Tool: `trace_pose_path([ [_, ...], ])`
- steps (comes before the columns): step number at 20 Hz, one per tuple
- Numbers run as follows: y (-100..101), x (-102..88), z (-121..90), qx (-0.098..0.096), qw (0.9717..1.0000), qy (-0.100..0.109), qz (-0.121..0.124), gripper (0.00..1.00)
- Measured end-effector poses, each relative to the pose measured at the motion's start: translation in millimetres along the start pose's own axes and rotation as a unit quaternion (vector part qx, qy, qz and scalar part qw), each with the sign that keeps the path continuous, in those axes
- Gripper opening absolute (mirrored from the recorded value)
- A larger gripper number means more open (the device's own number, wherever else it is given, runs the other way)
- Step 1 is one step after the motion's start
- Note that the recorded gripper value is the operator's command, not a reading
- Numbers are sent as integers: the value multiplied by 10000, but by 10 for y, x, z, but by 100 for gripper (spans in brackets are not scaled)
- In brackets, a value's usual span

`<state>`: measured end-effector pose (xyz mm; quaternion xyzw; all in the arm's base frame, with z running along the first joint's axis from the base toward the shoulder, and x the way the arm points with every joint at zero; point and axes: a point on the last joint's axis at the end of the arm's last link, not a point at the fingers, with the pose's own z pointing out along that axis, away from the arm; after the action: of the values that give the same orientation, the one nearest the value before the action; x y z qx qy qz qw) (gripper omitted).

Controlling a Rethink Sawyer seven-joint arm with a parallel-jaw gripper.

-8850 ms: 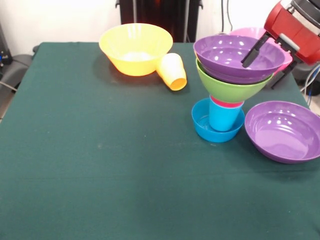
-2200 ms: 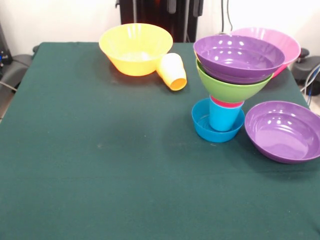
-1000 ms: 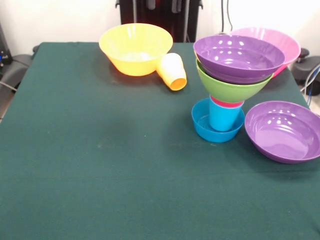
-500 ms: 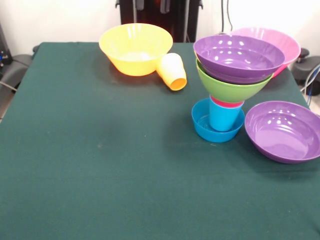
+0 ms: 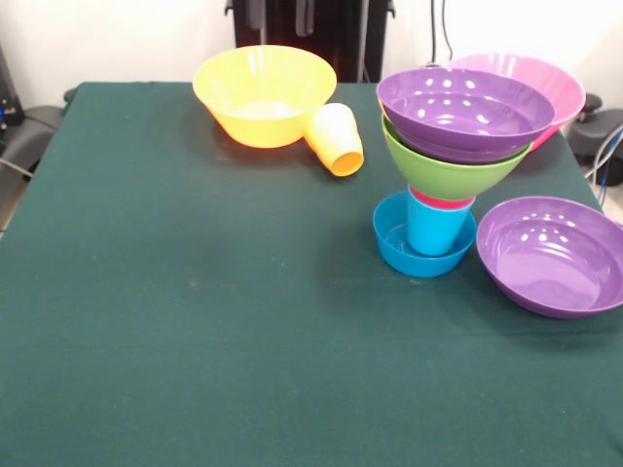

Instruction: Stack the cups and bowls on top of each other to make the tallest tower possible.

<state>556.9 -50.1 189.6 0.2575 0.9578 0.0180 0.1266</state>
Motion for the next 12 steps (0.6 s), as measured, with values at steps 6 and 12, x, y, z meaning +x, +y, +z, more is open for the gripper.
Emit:
trace_pose_path([
  [6, -131, -32, 106, -67, 9999, 72, -42, 100],
  [12, -249, -104, 190, -152, 9998, 103, -37, 100],
])
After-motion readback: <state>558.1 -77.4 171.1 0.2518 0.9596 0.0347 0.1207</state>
